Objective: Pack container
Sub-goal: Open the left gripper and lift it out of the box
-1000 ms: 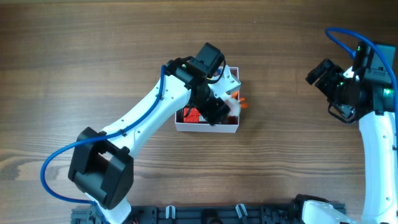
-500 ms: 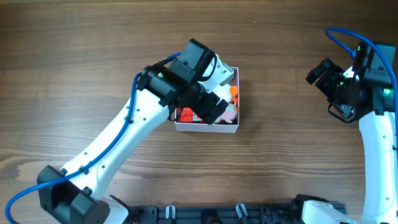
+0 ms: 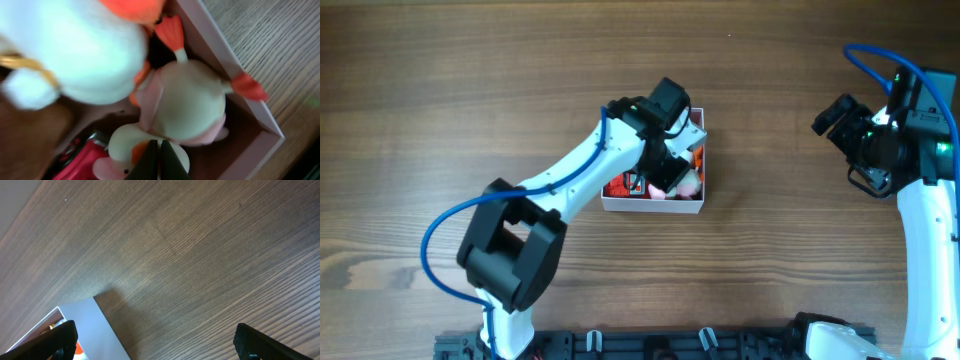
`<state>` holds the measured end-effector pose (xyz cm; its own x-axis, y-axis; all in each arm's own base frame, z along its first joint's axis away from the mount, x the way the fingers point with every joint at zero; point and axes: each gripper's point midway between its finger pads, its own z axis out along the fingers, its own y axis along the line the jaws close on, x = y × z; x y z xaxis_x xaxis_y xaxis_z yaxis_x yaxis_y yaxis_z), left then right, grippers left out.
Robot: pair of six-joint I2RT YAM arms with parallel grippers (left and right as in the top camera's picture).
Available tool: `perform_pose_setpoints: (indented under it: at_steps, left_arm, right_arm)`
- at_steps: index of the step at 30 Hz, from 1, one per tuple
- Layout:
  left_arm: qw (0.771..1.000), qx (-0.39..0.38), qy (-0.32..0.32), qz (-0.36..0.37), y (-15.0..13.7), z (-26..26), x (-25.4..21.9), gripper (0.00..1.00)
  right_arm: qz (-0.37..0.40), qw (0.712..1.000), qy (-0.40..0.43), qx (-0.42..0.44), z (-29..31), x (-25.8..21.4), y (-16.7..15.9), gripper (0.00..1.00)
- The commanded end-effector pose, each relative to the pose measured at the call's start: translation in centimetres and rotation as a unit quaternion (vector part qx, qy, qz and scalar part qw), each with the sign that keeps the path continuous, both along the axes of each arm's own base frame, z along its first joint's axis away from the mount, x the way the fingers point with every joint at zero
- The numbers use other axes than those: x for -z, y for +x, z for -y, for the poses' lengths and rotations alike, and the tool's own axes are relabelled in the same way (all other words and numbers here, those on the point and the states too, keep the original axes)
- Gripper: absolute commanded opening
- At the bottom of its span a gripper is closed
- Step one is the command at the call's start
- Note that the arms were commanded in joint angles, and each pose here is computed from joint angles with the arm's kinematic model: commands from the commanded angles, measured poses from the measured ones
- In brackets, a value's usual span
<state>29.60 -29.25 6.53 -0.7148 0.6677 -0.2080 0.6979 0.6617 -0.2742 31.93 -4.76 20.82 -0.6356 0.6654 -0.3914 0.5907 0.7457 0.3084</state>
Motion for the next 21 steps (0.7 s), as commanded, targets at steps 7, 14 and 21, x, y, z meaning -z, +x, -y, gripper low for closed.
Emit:
perform_pose_setpoints:
  at_steps: [7, 14, 21]
  left_arm:
    - [1.0, -0.005, -0.02, 0.013, 0.1, 0.5, -3.7, 0.22]
    - [0.984, -0.098, 0.033, 0.142, 2.6, -6.4, -14.5, 1.0]
    - [0.906, -0.396, 0.073, 0.13, 4.3, -20.4, -18.1, 1.0]
  right_arm:
    - [0.007, 1.0, 0.007, 0.002, -0.1, -0.3, 0.3, 0.99]
    - [0.007, 1.0, 0.007, 0.002, -0.1, -0.3, 0.3, 1.0]
    - [0.008, 1.0, 0.007, 0.002, -0.1, -0.3, 0.4, 1.0]
